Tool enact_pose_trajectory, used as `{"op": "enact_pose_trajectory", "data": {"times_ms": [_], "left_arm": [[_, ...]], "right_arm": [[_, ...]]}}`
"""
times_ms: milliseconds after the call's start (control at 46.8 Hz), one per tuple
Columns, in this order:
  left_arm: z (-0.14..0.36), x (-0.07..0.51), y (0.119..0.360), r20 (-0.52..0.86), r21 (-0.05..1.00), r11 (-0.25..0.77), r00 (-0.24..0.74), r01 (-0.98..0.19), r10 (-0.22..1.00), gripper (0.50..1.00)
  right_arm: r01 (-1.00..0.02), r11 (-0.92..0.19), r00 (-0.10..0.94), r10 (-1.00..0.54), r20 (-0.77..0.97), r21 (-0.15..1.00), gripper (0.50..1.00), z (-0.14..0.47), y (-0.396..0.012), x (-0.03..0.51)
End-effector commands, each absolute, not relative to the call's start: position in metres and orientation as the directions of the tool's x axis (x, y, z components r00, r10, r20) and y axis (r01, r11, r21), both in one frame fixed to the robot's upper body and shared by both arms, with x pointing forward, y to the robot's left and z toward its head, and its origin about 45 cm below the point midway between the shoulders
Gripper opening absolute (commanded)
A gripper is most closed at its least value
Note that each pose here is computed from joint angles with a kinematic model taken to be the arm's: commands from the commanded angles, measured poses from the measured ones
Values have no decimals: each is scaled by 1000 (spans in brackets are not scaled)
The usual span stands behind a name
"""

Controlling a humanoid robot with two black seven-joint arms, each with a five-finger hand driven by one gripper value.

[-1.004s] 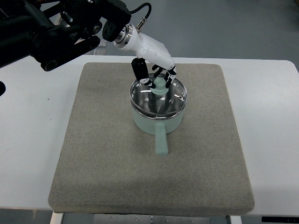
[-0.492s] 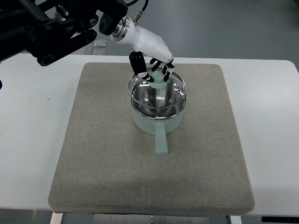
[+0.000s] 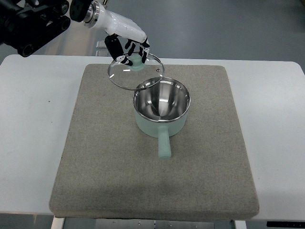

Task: Place lid left of pot with left hand
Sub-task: 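Carry the lid beside the pot, nearer the left arm, and lower it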

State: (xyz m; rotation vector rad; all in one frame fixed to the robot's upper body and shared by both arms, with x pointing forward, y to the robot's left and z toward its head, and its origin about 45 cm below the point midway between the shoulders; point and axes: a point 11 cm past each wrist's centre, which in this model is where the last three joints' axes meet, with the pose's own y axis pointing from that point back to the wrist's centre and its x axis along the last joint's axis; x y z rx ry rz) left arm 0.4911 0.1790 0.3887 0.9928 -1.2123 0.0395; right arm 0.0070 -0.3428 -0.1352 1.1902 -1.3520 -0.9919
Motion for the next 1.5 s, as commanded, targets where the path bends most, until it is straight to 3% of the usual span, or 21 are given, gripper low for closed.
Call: {"op": "enact_pose_trajectory", "data": {"times_ms": [0, 363, 684, 1047, 1475], "left_arm": [[393, 494, 194, 794, 608, 584, 412, -538, -447, 500], [407, 496, 265, 813, 583, 515, 454, -629, -365, 500], [358, 488, 292, 769, 639, 478, 527, -603, -363, 500], [334, 479, 289, 736, 676, 480, 552, -560, -393, 500], [321, 463, 258, 699, 715, 512, 512, -477, -499, 500]], "right_arm": [[-132, 167, 25, -985, 172, 977, 921, -135, -343, 7], [-132, 167, 25, -985, 172, 977, 921, -135, -343, 7], [-132, 167, 25, -985, 172, 977, 921, -135, -343, 7], [-132, 167, 25, -985, 172, 977, 921, -135, -343, 7], [-132, 167, 25, -985, 172, 977, 921, -135, -343, 7]]}}
